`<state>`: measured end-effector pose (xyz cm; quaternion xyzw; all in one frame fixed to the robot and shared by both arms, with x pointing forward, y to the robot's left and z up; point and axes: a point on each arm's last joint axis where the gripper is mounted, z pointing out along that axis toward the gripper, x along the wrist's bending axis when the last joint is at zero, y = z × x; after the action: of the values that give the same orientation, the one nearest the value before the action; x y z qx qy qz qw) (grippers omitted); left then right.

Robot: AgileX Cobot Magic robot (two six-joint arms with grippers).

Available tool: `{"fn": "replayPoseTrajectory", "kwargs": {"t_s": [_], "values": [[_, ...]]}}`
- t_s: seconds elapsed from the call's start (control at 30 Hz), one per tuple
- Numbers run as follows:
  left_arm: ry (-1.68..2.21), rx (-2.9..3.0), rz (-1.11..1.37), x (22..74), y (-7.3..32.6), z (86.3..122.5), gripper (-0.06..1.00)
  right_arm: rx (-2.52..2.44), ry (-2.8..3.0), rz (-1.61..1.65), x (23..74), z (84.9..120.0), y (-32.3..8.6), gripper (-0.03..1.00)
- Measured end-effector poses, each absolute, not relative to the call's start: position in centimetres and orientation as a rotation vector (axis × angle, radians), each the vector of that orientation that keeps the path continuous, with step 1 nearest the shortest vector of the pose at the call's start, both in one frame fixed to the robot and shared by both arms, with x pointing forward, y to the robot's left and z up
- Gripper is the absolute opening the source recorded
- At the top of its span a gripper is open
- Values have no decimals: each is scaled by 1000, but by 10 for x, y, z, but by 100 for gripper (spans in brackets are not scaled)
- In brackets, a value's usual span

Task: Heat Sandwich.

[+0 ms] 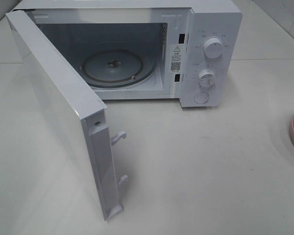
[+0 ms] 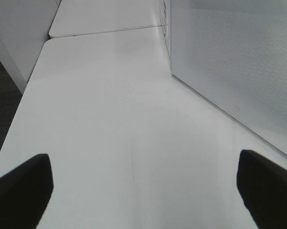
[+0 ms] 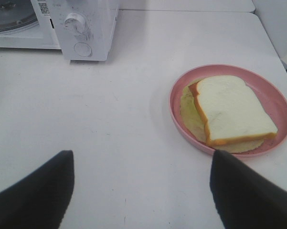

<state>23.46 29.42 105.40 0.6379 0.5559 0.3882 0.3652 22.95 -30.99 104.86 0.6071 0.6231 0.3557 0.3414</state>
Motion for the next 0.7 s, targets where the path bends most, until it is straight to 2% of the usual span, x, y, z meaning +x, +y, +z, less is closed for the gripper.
{"fn": "replayPoseTrajectory", "kwargs": {"t_s": [0.7], "values": [[1430, 1640, 998, 235, 294, 1054, 99, 1578, 1624, 930, 230, 1049, -310, 76]]}}
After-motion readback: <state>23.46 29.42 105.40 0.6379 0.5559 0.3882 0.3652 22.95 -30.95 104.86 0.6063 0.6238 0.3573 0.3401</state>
